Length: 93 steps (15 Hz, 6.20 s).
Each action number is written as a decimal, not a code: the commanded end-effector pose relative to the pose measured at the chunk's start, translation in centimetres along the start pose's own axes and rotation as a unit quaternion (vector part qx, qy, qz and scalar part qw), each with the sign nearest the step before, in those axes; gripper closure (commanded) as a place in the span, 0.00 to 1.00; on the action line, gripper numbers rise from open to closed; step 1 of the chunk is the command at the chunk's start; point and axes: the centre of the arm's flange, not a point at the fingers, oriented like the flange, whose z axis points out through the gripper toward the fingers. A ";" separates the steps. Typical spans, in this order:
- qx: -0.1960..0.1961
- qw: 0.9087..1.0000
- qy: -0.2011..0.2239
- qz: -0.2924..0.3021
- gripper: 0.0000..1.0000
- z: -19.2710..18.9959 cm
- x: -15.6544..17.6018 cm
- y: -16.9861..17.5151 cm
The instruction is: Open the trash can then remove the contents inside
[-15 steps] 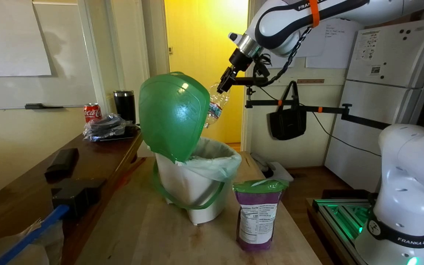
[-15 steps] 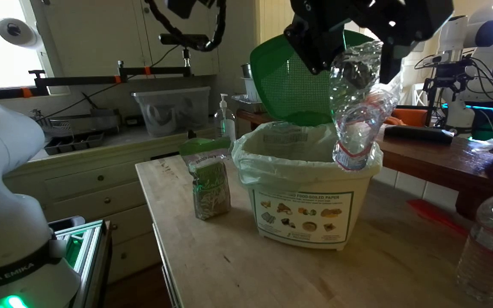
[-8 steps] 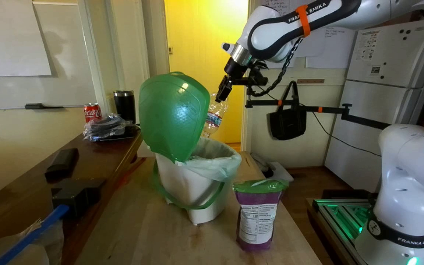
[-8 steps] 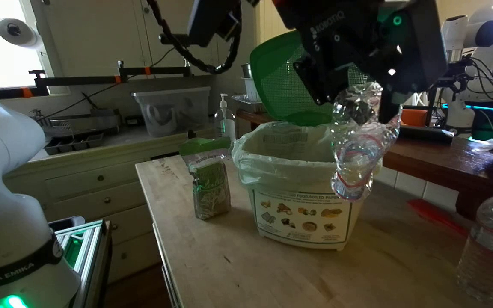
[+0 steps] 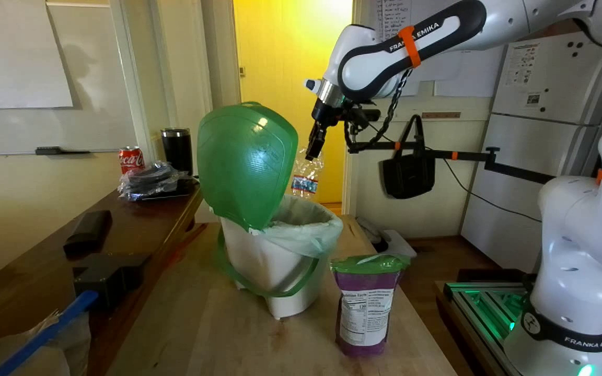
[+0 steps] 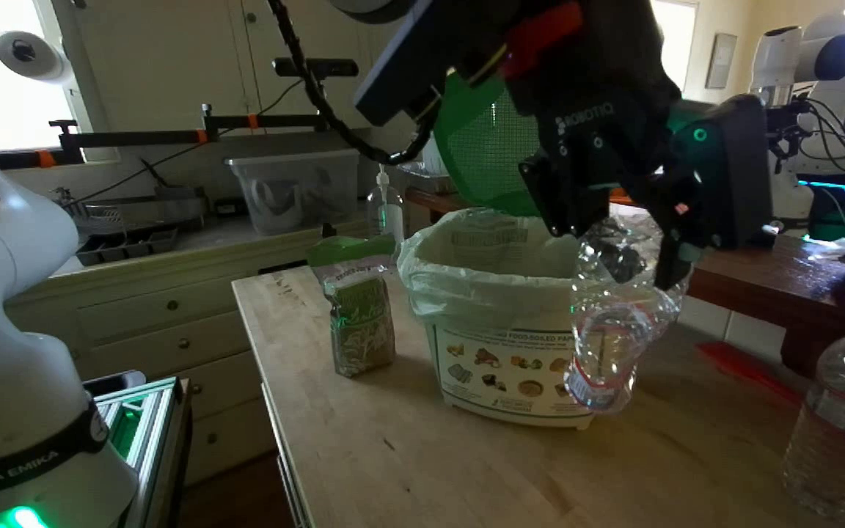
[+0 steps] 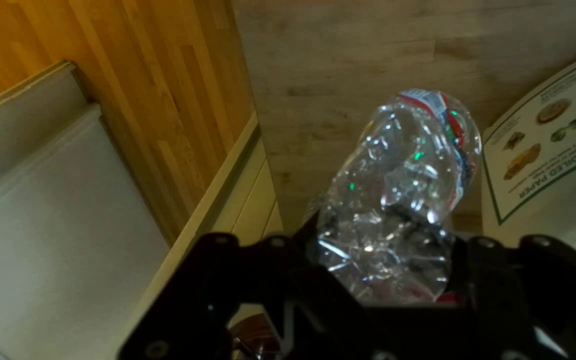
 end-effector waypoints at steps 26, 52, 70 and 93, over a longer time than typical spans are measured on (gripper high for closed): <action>0.018 0.997 -0.077 -0.002 0.00 3.9 1.2 0.2; 0.159 0.971 0.174 -0.032 0.00 -15.0 8.8 -16.6; 0.218 0.960 0.166 0.054 0.00 -15.3 10.2 -20.5; 0.069 0.982 0.067 0.163 0.00 -13.6 6.4 -16.2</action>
